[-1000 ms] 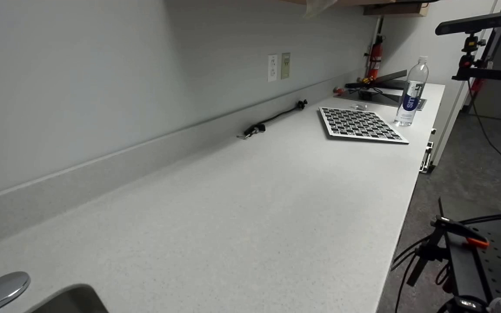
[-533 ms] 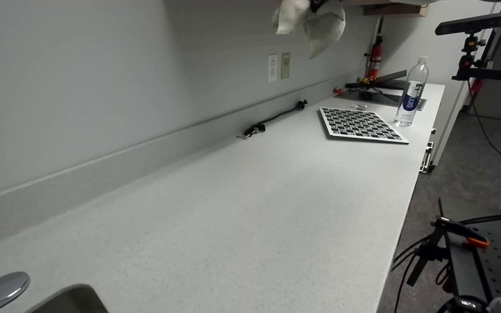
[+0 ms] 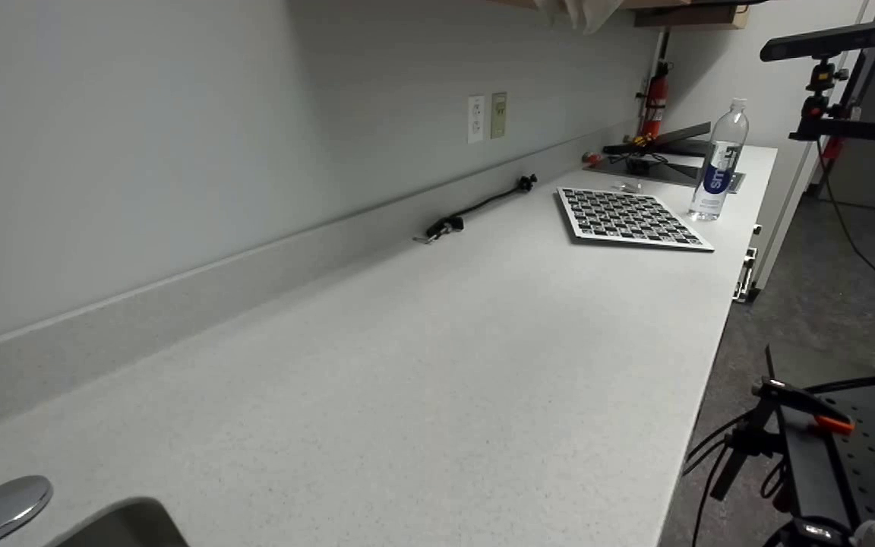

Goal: Get the white cloth from the countertop, use it to wipe the cabinet on top, then put it back on the table

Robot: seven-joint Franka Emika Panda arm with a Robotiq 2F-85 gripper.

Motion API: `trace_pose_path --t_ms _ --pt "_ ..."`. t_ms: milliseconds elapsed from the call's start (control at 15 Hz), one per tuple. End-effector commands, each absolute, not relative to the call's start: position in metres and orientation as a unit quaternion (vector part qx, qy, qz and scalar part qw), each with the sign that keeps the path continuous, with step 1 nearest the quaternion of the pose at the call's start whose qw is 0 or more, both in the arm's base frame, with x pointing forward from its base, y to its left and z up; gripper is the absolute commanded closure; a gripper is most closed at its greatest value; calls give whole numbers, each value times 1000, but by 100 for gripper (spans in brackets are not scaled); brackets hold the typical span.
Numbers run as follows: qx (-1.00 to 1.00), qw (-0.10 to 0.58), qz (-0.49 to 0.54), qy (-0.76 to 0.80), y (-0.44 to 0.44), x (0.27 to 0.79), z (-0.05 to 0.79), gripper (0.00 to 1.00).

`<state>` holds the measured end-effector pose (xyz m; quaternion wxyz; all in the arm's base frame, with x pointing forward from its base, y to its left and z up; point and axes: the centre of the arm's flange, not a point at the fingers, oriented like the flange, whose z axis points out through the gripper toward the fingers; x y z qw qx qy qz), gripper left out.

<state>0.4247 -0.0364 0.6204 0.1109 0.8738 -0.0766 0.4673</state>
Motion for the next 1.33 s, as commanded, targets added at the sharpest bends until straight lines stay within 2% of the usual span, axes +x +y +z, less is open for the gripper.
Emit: trace_pose_path --t_ms 0,400,733,1000,1267 --pt "836 135 529 -59 -43 409 679 97" --pt "736 136 658 -83 -35 405 759 97" --pt "647 116 747 -104 -25 417 785 97" --pt "589 80 794 -126 -17 437 784 97" --pt "609 71 777 -144 -21 460 748 97"
